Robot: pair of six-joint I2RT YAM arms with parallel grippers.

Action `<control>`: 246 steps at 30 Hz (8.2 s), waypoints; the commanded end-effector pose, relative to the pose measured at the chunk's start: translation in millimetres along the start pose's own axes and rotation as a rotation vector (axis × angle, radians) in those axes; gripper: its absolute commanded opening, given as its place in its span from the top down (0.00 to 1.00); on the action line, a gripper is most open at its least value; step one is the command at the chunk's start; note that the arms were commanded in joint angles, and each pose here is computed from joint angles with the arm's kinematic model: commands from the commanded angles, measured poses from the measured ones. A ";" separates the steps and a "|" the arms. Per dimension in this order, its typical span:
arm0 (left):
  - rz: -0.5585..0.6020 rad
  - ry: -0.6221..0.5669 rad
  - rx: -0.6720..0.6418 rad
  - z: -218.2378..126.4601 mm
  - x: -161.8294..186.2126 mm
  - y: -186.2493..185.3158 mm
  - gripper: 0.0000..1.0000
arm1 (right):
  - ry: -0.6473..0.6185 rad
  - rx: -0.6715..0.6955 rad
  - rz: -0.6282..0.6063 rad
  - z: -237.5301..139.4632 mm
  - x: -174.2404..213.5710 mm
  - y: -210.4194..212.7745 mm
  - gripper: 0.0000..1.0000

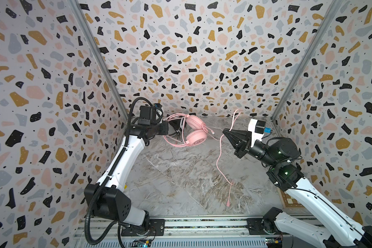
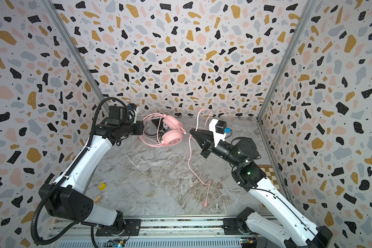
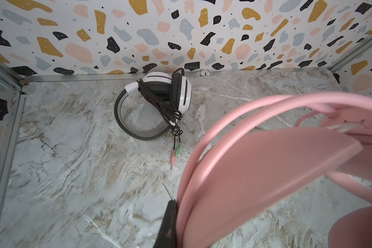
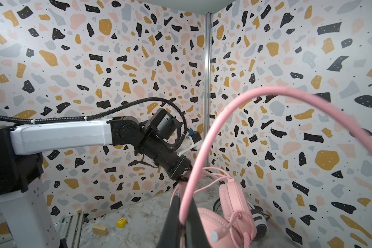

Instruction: Wrap the headphones

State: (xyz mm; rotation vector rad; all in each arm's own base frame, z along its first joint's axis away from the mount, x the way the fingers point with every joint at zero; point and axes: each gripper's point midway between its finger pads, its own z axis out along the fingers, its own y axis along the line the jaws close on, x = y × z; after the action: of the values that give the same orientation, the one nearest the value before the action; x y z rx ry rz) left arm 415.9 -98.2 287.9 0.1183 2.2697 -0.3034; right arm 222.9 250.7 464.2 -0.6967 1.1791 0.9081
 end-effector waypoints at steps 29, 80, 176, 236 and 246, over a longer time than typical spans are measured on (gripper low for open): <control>-0.130 -0.213 -0.107 80.0 -91.5 -12.8 1.00 | 0.392 -0.208 0.030 27.1 -20.5 85.6 1.00; 0.504 -0.211 0.170 -54.0 91.2 -124.2 1.00 | 0.150 0.404 0.222 37.5 -49.5 -252.8 1.00; -0.041 -0.398 0.195 -76.0 -79.1 -80.6 1.00 | -0.034 -0.128 0.220 74.8 140.0 28.9 1.00; -0.335 -0.610 0.206 -75.1 -147.8 -56.0 1.00 | 0.432 0.123 0.263 8.7 110.4 -11.8 1.00; -0.231 -0.459 0.053 18.1 -106.4 -56.1 1.00 | 0.283 -0.057 0.121 57.8 -12.4 40.8 1.00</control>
State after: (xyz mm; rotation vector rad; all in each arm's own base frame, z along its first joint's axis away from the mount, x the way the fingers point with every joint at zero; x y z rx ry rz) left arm 472.9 -161.2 340.3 -0.1331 1.9507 -0.4721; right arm 217.4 311.7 485.0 -0.7841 1.4687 0.9726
